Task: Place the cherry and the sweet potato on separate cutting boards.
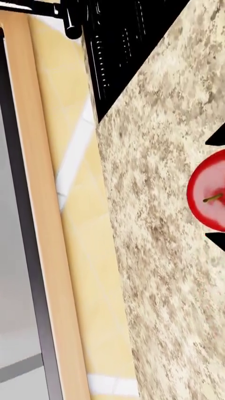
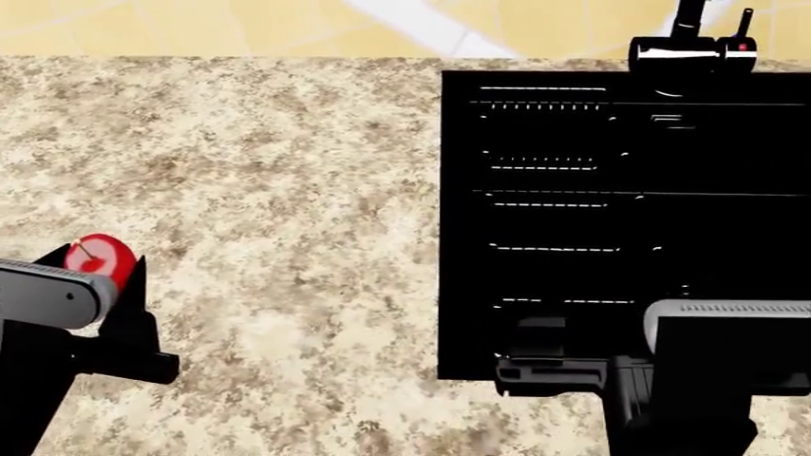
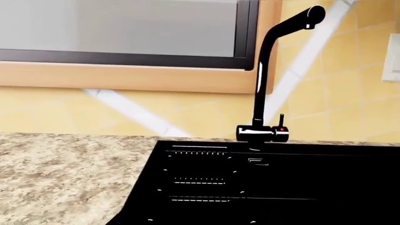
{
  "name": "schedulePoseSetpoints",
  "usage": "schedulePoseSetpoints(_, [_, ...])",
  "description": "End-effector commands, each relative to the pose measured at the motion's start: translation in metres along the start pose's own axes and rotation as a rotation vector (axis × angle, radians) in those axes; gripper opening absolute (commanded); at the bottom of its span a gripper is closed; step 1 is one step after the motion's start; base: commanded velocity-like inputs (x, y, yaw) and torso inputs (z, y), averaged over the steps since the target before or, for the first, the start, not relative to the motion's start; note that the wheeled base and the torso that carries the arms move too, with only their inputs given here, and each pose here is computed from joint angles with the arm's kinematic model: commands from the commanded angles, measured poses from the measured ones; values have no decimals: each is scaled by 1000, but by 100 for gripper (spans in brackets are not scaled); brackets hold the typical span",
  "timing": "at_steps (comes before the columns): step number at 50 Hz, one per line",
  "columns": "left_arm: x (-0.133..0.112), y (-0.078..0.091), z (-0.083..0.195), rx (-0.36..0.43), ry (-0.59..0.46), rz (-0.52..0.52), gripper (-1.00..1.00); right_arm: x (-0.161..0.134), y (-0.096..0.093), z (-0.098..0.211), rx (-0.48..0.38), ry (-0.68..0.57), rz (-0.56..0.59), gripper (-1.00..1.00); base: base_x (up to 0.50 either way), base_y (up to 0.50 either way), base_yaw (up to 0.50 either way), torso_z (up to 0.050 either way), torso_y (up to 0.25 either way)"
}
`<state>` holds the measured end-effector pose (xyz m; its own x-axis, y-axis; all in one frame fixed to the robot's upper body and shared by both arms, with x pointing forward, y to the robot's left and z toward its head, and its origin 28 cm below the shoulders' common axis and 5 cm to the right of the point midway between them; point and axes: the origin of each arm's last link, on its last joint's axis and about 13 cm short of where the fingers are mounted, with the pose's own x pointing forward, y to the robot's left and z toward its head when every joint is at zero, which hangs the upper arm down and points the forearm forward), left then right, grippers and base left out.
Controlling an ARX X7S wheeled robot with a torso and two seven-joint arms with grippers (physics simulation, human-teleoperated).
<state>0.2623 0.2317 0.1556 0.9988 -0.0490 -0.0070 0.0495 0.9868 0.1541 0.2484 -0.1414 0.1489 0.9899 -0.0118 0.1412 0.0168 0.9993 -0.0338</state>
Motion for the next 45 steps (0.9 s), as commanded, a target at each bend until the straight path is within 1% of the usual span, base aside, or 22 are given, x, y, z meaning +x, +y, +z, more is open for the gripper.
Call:
schedulePoseSetpoints(1, [0,-2,-1,-12,2,-5,-100,0,0,-1,-2,2,1,100,-7,-500,0,0,0])
schedulePoseSetpoints(45, [0,-1,0,-13,1,-11,-100,-2,-1,-1,-11,3,1,100,-6,-500,0,0,0])
